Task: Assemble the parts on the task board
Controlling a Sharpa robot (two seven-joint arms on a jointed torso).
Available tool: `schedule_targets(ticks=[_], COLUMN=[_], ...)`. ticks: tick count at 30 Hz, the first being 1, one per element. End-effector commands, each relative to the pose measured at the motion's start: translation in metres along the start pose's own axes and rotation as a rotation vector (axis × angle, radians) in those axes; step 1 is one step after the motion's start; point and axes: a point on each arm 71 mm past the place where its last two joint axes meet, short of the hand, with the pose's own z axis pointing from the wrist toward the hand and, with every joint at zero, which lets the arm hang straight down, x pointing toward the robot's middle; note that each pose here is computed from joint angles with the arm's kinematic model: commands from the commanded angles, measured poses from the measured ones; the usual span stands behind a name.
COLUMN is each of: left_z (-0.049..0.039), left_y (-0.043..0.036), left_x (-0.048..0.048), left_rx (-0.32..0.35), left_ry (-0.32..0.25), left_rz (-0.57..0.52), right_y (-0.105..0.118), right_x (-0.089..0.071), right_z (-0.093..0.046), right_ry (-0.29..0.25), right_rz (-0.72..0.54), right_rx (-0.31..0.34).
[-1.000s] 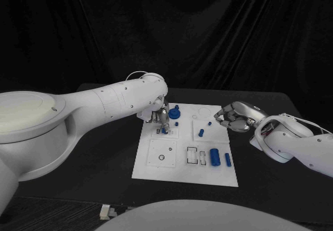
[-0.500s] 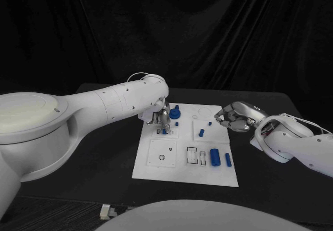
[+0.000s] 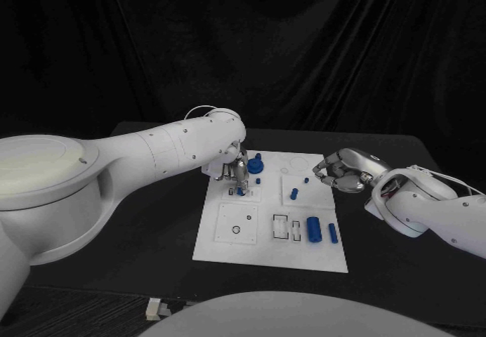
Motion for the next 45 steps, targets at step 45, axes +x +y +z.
schedule_targets(ticks=[45], left_z=[0.0064], left_y=[-0.0012], left_x=[0.0048], left_rx=[-0.025], left_ry=[-0.063], left_rz=[0.03], right_y=[-0.0016], right_x=[0.0031], right_z=[0.0], right_ry=[0.031], right_rz=[0.002], right_rx=[0.021])
